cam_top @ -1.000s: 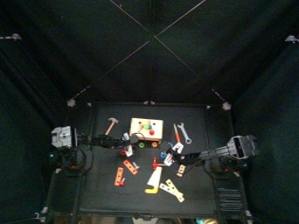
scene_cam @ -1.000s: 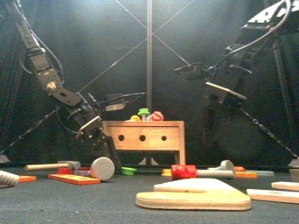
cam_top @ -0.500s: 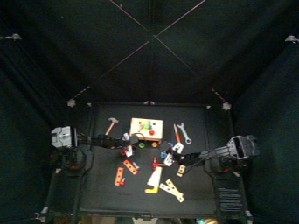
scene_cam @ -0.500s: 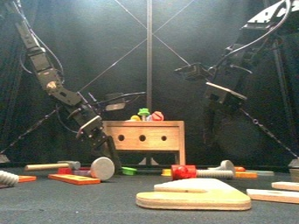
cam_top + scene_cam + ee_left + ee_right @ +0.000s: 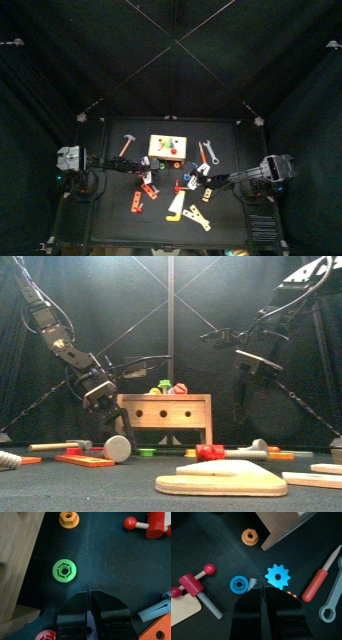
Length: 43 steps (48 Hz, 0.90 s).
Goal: Move green nut to below bench
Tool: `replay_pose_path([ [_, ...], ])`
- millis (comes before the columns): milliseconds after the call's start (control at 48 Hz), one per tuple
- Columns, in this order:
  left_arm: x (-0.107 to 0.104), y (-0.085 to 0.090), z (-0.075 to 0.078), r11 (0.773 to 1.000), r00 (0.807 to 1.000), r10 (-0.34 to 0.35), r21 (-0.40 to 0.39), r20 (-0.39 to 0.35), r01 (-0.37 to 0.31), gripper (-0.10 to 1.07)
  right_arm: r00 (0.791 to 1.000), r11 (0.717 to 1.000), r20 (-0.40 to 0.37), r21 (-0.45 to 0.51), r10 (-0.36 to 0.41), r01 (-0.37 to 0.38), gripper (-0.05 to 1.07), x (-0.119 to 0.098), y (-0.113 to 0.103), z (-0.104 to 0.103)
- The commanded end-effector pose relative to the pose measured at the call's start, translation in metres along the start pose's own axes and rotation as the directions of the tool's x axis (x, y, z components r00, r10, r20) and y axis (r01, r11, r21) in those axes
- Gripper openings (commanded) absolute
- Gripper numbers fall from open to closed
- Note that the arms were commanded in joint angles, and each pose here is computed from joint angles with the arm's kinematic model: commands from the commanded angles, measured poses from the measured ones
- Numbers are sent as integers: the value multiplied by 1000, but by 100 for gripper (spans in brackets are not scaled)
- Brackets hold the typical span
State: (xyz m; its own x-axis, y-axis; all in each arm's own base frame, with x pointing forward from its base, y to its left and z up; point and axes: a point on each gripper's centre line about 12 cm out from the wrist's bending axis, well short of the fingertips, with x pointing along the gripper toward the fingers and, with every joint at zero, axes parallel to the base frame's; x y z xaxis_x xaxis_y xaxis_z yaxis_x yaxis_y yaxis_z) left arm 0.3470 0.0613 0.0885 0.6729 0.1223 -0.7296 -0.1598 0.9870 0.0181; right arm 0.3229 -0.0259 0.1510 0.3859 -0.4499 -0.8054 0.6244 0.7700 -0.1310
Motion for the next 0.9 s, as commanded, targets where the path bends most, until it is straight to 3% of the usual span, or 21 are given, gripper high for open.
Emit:
replay_pose_path([
  [0,2,2,21,1000,997,6,6,72,-6,46,999,1000,29,18,19,-19,21,-8,1,9],
  [208,14,5,22,1000,997,11,1,72,-11,46,1000,1000,22,13,17,-17,21,-6,2,7],
  [562,11,5,23,1000,997,12,-2,78,-12,46,1000,1000,23,13,15,-16,21,-6,2,8],
  [875,-12,-1,31,1000,992,0,12,127,-2,45,1000,1000,15,23,20,-21,21,-6,4,7],
])
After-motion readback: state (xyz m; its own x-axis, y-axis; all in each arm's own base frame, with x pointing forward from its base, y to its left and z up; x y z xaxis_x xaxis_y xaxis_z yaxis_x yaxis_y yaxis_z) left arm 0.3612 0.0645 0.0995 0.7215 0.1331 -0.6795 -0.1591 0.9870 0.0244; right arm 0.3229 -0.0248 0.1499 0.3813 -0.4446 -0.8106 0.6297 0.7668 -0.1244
